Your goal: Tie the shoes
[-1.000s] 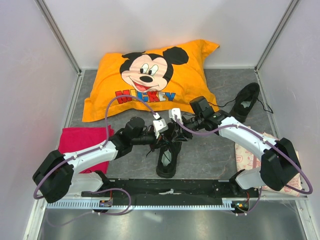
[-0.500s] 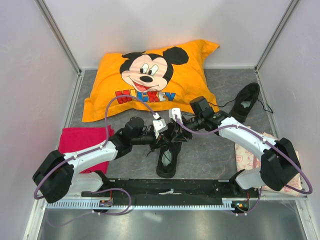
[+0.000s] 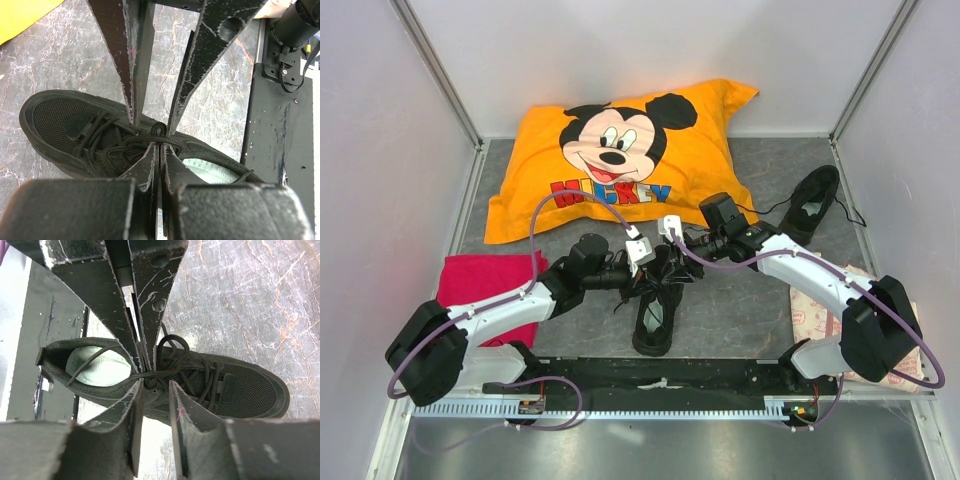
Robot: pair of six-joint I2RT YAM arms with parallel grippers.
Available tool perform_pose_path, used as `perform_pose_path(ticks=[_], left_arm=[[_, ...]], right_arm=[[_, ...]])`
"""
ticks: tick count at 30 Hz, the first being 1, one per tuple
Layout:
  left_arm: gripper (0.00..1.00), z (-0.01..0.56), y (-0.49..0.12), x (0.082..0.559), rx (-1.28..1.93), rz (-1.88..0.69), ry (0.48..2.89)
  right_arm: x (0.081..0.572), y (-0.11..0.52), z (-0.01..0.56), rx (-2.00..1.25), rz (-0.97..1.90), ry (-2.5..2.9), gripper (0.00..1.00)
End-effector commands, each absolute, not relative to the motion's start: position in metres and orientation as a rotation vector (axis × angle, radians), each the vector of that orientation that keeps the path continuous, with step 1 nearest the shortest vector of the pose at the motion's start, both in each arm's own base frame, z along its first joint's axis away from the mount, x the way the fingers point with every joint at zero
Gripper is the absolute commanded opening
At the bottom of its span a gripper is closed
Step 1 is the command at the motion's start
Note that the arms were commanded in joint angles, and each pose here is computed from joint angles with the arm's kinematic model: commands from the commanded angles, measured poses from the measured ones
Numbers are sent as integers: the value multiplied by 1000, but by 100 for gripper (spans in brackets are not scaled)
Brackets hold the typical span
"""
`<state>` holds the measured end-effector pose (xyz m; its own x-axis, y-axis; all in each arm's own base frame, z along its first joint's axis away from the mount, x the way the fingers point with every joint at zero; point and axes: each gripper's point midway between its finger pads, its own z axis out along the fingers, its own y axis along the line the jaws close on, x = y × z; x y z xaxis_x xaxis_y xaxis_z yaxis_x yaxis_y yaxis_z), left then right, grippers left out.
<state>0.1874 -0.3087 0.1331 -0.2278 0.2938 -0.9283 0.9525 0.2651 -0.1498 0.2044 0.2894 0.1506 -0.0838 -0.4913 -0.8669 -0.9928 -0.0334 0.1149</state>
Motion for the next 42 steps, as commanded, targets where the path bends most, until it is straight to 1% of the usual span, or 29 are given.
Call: perform_pose_path(ticks=[1, 2, 3, 5, 6, 8, 9, 12, 13, 15, 16, 18, 19, 22, 27, 28, 30, 32, 35, 41, 42], left_arm=[[1, 148, -313, 187, 1172, -1011, 1614], [1, 148, -313, 188, 1170, -1010, 1615], [2, 148, -313, 187, 1172, -1011, 1614], [2, 148, -313, 188, 1170, -1010, 1615], [2, 148, -313, 187, 1172, -1011, 1614], [2, 148, -313, 187, 1172, -1009, 1613], [1, 149, -313, 188, 1171, -1007, 1614], [4, 147, -311, 189, 1167, -996, 1621], [11, 148, -310, 190, 1161, -989, 1621], [18, 149, -307, 191, 1157, -977, 1620], [23, 147, -304, 191, 1162, -965, 1631], [29, 150, -300, 189, 1171, -952, 1619], [33, 149, -297, 188, 1183, -940, 1615], [39, 152, -289, 183, 1212, -907, 1585], [43, 153, -272, 177, 1264, -826, 1542], [43, 160, -268, 178, 1249, -803, 1519], [44, 164, -257, 192, 1184, -732, 1548], [47, 172, -251, 203, 1118, -711, 1578], [50, 183, -250, 214, 1032, -770, 1652], [52, 197, -267, 214, 980, -950, 1724], [55, 202, -271, 214, 933, -1006, 1739]], right_arm=[[201, 298, 158, -1592, 1087, 1566, 32], [202, 298, 157, -1590, 1088, 1566, 31], [201, 299, 157, -1595, 1090, 1565, 28], [200, 299, 157, -1598, 1091, 1562, 24], [199, 299, 156, -1603, 1091, 1559, 18], [198, 298, 156, -1612, 1090, 1557, 9], [197, 298, 156, -1614, 1090, 1559, 0], [195, 296, 155, -1621, 1088, 1565, 0], [195, 295, 155, -1620, 1086, 1572, 0], [195, 293, 155, -1620, 1078, 1576, 0], [195, 293, 155, -1619, 1070, 1579, 0], [195, 291, 157, -1616, 1065, 1576, 0], [194, 291, 157, -1618, 1063, 1577, 0], [194, 291, 157, -1616, 1059, 1579, 0], [195, 291, 157, -1611, 1063, 1585, 0], [195, 291, 158, -1610, 1061, 1582, 0], [195, 291, 159, -1606, 1062, 1585, 0], [194, 292, 161, -1600, 1062, 1587, 0], [192, 293, 162, -1601, 1063, 1587, 0], [190, 295, 161, -1604, 1050, 1604, 0], [191, 296, 161, -1598, 1048, 1610, 0]])
